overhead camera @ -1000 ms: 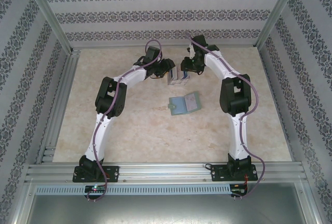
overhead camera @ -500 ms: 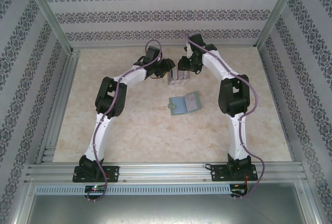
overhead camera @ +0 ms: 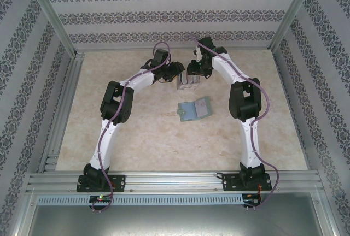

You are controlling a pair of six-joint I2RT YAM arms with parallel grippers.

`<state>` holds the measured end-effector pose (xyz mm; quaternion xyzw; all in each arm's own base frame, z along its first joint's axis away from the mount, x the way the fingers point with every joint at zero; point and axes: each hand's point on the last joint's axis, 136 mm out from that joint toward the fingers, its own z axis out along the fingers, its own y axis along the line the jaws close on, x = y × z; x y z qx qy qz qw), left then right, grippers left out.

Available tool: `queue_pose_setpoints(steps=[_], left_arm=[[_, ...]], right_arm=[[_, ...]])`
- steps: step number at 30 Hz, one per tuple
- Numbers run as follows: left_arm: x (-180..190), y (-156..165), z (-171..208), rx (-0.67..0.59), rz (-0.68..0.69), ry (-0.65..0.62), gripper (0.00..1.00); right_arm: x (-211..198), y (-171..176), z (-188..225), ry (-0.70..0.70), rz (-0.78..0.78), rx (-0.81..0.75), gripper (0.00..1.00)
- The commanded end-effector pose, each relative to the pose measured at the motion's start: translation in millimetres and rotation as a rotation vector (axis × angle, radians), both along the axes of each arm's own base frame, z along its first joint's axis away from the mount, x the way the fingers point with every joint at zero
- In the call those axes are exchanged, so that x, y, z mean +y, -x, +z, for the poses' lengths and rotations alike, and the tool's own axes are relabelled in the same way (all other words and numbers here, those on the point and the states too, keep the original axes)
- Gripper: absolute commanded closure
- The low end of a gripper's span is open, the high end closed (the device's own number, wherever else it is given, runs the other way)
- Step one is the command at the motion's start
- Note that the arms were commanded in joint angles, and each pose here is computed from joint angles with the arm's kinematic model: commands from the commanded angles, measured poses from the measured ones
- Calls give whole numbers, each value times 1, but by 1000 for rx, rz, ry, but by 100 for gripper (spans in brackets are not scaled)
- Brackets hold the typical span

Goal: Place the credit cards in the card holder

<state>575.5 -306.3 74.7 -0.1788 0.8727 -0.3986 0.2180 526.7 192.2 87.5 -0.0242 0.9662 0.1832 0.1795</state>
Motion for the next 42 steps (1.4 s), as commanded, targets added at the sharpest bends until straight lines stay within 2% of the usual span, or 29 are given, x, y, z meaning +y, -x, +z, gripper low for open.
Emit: queue_pose_setpoints(steps=[1,14,33,42], left_arm=[[-9,-4,8,-23,-15,39,52],[-7,-4,8,-23,-11,38,52],[-7,-3,7,-20,-12,38,52],[-5,-2,12,-27,-17,26,52]], right_arm=[[5,2,22,-31,15,-24,56],[2,2,37,-41,-5,-75,60],[-16,5,51,-35,-32,-101,91],[-24,12,71,-20,-27,-143,96]])
